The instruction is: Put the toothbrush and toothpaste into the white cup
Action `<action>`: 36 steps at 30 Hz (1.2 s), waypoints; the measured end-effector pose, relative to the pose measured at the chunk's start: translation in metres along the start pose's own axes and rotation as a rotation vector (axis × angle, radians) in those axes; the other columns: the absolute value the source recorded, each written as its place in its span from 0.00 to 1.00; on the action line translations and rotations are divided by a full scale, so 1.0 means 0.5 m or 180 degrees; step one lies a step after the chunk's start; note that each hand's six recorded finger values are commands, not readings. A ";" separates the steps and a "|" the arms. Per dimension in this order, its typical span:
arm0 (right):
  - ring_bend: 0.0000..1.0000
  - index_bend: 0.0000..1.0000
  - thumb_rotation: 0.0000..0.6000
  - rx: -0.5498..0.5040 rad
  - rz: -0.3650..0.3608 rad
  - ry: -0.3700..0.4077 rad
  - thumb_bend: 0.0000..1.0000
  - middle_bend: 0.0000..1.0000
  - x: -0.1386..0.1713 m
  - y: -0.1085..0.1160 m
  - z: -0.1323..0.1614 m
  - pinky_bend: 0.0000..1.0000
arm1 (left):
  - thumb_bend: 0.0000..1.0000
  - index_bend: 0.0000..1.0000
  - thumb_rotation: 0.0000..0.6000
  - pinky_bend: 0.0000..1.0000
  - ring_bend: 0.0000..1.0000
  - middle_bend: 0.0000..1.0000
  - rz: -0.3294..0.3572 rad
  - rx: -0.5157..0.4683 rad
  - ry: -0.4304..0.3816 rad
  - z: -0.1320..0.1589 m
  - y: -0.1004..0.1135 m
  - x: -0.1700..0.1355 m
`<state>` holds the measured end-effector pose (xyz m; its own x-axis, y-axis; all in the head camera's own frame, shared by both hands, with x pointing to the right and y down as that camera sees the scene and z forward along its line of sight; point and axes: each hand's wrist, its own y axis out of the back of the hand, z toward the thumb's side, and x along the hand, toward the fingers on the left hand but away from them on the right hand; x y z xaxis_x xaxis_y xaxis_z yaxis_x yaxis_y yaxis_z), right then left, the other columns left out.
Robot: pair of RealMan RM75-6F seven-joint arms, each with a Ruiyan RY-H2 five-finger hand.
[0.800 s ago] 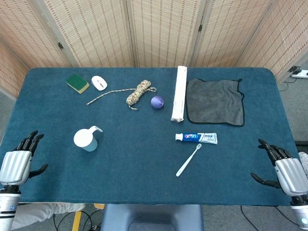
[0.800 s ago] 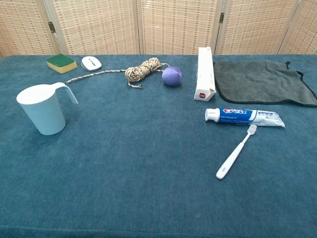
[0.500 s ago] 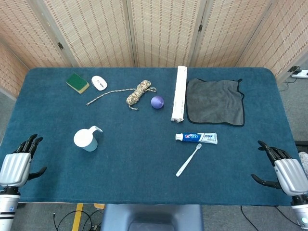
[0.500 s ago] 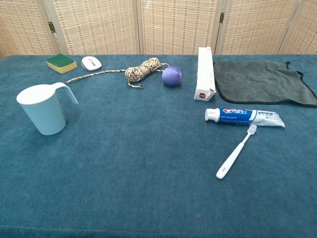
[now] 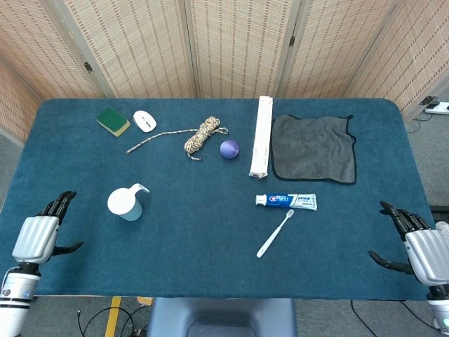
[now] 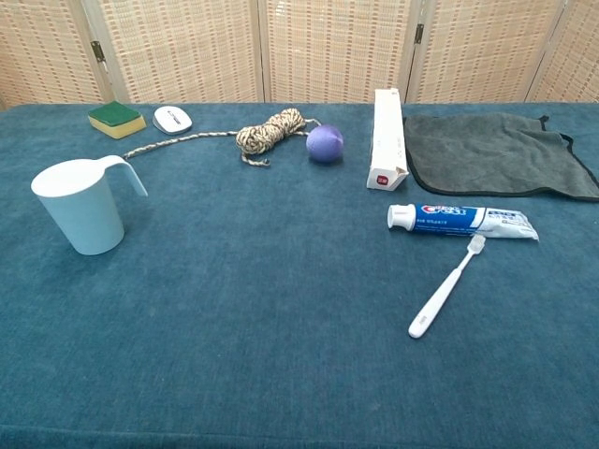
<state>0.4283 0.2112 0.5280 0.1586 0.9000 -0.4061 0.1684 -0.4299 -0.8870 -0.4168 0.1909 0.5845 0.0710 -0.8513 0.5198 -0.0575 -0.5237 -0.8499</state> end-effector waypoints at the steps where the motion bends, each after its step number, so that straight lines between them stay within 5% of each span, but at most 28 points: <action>1: 0.21 0.09 1.00 -0.0001 0.0000 0.0003 0.10 0.24 0.000 0.000 0.000 0.26 | 0.13 0.00 0.89 0.45 0.21 0.10 -0.0017 -0.0006 -0.0022 0.003 -0.002 0.005; 8: 0.21 0.09 1.00 -0.0014 -0.0031 -0.0008 0.10 0.24 0.006 0.002 -0.004 0.26 | 0.12 0.00 0.39 0.45 0.18 0.10 -0.0231 -0.0142 -0.0087 0.025 -0.031 0.071; 18: 0.21 0.09 1.00 -0.0030 -0.0085 -0.0006 0.10 0.24 0.013 0.005 -0.008 0.26 | 0.12 0.00 0.19 0.39 0.14 0.09 -0.0444 -0.0113 -0.0038 0.069 -0.062 0.137; 24: 0.21 0.09 1.00 -0.0031 -0.0084 -0.0025 0.10 0.24 0.015 0.004 -0.013 0.26 | 0.12 0.00 0.19 0.38 0.14 0.08 -0.0552 -0.0044 -0.0066 0.107 -0.085 0.163; 32: 0.21 0.09 1.00 -0.0040 -0.0091 -0.0065 0.10 0.24 0.023 0.004 -0.021 0.26 | 0.12 0.00 0.52 0.38 0.14 0.08 -0.0641 0.0038 -0.0061 0.133 -0.117 0.191; 36: 0.20 0.09 1.00 -0.0041 -0.0087 -0.0083 0.10 0.24 0.026 0.005 -0.024 0.26 | 0.12 0.00 0.56 0.38 0.14 0.08 -0.0629 0.0017 -0.0021 0.139 -0.125 0.202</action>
<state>0.4423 0.2208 0.5233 0.1284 0.9129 -0.3875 0.1849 -0.4060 -0.8950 -0.3368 0.1397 0.6840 0.0868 -0.7317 0.6760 -0.0367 -0.6805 -0.7318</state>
